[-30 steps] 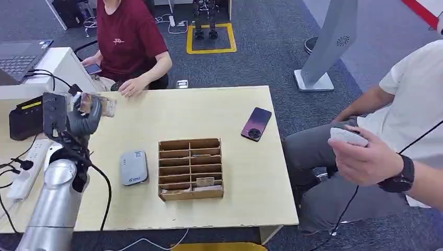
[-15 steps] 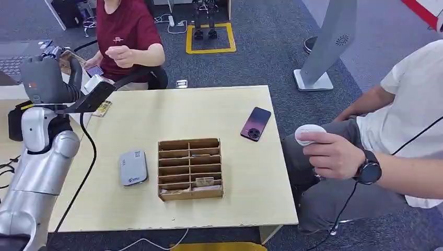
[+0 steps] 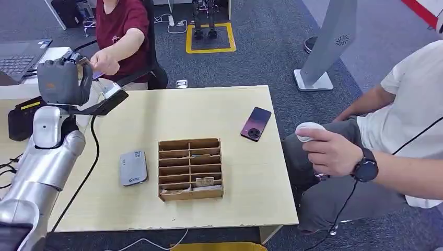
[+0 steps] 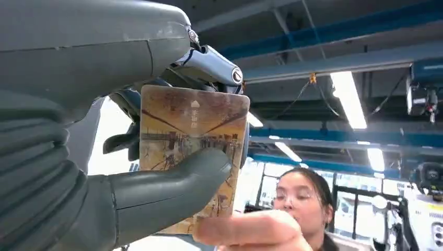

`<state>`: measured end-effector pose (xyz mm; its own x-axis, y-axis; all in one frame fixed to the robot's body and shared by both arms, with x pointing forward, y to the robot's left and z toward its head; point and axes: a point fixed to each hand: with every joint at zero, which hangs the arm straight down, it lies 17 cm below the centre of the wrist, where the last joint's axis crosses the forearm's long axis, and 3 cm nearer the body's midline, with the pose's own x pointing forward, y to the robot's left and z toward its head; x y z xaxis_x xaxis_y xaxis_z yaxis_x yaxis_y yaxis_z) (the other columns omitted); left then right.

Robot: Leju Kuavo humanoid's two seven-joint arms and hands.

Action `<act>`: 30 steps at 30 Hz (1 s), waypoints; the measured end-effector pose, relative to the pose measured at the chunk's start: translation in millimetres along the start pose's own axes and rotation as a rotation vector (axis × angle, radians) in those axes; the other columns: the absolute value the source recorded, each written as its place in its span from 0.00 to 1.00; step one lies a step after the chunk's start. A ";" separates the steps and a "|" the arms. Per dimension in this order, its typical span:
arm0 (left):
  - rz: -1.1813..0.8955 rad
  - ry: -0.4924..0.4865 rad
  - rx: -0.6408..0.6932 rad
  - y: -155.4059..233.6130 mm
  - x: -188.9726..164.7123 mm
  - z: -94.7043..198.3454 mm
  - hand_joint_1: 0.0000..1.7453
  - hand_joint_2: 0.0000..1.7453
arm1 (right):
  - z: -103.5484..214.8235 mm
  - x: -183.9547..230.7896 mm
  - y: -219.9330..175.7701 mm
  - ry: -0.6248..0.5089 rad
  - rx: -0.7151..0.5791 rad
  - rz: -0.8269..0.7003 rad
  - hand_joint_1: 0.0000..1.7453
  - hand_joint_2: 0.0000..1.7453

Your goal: Pass the card to the sensor for recognition and then transmit it.

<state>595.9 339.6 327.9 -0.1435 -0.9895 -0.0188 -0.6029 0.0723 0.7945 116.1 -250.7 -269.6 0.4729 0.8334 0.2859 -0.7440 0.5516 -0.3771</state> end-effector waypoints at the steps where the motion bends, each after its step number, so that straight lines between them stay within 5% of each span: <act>1: 0.004 0.000 -0.007 -2.8 0.9 1.1 0.00 1.00 | 0.0 0.0 -0.1 0.000 -0.001 0.000 0.00 0.00; 23: 0.227 0.050 -0.177 -35.6 11.8 3.0 0.00 1.00 | 1.1 -3.3 2.1 0.007 0.001 -0.002 0.00 0.00; 27: 0.398 -0.039 -0.300 -41.7 33.0 19.6 0.00 1.00 | 2.0 -4.3 2.7 0.003 -0.009 -0.005 0.00 0.00; 30: 0.545 -0.168 -0.396 -31.6 55.9 63.3 0.00 1.00 | 5.1 -16.0 7.7 0.027 -0.003 -0.013 0.00 0.00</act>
<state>557.2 289.9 263.3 -0.4831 -0.7897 0.3781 -0.0828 0.4711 0.8782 100.3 -260.0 -272.6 0.4953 0.8268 0.2665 -0.7364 0.5623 -0.3762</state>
